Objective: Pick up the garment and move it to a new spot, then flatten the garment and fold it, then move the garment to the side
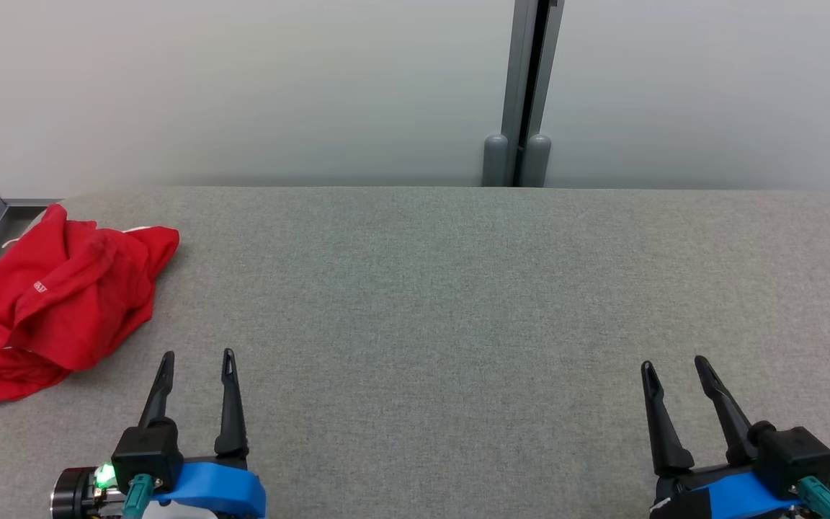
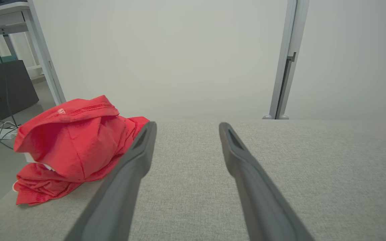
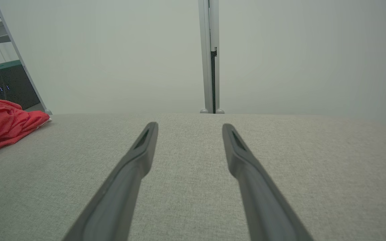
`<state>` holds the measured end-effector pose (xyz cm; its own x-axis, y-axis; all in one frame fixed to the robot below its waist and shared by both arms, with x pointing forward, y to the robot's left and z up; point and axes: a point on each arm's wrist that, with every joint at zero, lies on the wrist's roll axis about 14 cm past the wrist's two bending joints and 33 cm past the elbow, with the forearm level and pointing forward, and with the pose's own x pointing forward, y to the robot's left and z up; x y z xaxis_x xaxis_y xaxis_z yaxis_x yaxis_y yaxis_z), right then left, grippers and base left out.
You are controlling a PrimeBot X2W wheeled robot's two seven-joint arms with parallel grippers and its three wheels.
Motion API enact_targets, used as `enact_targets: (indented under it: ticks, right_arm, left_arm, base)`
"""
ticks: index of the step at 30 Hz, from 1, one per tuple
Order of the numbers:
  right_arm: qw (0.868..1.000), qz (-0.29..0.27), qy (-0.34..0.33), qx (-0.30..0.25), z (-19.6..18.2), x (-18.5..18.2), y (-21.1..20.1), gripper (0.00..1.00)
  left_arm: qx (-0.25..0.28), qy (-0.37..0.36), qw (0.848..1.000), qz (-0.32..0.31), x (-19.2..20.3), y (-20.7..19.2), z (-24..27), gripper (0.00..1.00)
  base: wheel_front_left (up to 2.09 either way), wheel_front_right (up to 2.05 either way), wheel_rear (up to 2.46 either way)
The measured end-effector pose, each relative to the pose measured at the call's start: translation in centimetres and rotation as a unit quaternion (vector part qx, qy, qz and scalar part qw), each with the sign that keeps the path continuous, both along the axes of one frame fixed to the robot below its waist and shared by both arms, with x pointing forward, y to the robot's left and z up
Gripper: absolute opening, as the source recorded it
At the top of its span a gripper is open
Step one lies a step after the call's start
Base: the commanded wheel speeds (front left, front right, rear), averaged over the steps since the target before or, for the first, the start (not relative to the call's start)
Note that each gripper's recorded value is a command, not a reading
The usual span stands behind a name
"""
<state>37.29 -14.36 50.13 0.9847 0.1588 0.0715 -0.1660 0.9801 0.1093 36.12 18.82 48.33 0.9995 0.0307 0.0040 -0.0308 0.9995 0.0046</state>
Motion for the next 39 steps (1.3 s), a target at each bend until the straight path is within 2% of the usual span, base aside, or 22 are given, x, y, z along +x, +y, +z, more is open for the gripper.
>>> enact_targets:
  ticks: [14, 25, 39]
  right_arm:
    - [1.000, 0.016, 0.000, 0.001, 0.0, 0.5, 1.1, 1.00]
    - [0.997, 0.076, 0.001, 0.005, -0.1, 1.6, 5.3, 1.00]
    - [0.989, 0.148, 0.007, 0.003, -0.6, 2.8, 10.4, 1.00]
  left_arm:
    - [0.002, -0.001, 1.000, 0.022, -0.5, 1.5, 0.1, 1.00]
    - [0.007, -0.004, 0.996, 0.087, -2.9, 5.7, 0.3, 1.00]
    - [0.015, -0.006, 0.983, 0.181, -7.0, 11.1, 0.7, 1.00]
  base:
    - [0.00, 0.00, 0.00]
    - [0.00, 0.00, 0.00]
    - [0.00, 0.00, 0.00]
